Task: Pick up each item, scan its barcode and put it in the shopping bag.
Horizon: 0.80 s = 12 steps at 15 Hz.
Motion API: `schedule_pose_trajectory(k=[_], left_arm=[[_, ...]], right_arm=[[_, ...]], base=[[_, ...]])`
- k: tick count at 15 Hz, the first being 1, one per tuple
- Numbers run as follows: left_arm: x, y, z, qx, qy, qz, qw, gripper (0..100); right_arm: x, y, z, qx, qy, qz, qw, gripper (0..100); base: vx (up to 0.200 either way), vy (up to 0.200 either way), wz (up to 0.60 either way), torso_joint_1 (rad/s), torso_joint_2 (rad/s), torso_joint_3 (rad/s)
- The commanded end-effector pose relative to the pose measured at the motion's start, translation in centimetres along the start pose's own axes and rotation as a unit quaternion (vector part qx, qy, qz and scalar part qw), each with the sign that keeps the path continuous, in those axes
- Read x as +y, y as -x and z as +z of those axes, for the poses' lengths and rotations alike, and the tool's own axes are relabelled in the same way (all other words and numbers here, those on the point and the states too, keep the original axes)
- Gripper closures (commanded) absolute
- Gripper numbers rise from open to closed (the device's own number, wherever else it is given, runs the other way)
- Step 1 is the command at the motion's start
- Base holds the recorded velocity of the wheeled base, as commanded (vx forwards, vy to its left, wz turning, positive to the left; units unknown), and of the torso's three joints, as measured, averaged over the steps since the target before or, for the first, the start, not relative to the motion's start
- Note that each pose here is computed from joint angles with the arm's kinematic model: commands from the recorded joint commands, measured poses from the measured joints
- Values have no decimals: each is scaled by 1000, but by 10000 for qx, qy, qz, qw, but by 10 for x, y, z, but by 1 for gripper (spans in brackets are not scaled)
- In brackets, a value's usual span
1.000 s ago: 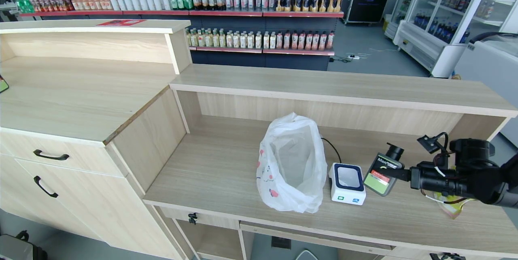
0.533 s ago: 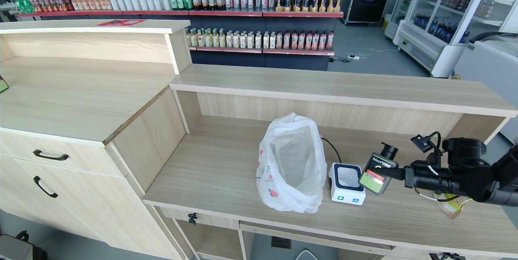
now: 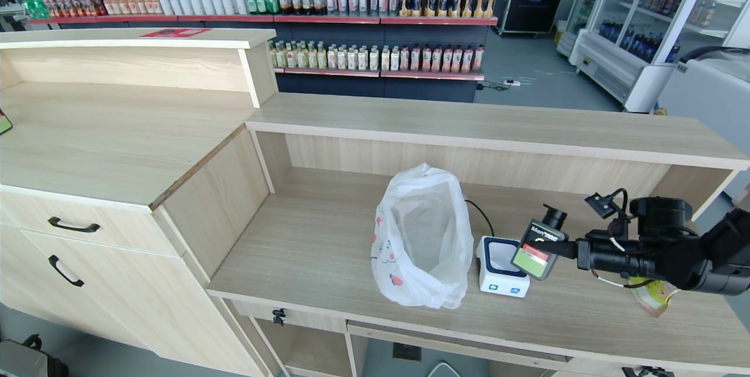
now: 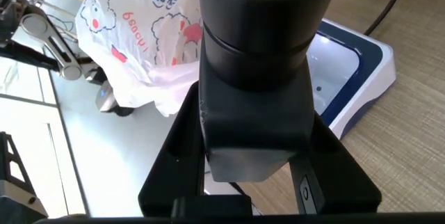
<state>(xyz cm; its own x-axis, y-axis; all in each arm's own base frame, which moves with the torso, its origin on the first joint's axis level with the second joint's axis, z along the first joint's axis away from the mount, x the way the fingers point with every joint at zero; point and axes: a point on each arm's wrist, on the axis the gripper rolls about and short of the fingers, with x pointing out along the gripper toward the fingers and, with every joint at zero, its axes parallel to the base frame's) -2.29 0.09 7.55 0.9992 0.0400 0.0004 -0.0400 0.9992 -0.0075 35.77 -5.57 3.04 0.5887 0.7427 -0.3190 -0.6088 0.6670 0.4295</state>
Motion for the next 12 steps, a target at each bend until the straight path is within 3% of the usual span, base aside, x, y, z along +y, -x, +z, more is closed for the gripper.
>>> schedule_pose_trajectory(k=[1,2,3,5,6,7,8,9,12], left_arm=[[0,0,0,2,1,7,10000,0],[0,0,0,2,1,7,10000,0],[0,0,0,2,1,7,10000,0],[0,0,0,2,1,7,10000,0],[0,0,0,2,1,7,10000,0],[0,0,0,2,1,7,10000,0],[0,0,0,2,1,7,10000,0],[0,0,0,2,1,7,10000,0],[0,0,0,2,1,7,10000,0]], right_arm=[[3,1,3,-25,55,6,10000,100],[6,4,7,-60,129,-5,9999,100],[29,20,29,-263,573,-413,9972,100],[67,50,55,-481,1320,-1888,9719,100],[75,56,58,-529,1371,-2090,9668,100],[110,63,65,-672,1688,-2223,9579,100],[130,68,64,-797,2088,-2181,9500,100],[139,75,54,-780,2427,-2294,9394,100],[124,83,52,-528,3095,-2975,9016,100]], base=[[0,0,0,0,0,0],[0,0,0,0,0,0],[0,0,0,0,0,0],[0,0,0,0,0,0],[0,0,0,0,0,0],[0,0,0,0,0,0],[0,0,0,0,0,0],[0,0,0,0,0,0],[0,0,0,0,0,0]])
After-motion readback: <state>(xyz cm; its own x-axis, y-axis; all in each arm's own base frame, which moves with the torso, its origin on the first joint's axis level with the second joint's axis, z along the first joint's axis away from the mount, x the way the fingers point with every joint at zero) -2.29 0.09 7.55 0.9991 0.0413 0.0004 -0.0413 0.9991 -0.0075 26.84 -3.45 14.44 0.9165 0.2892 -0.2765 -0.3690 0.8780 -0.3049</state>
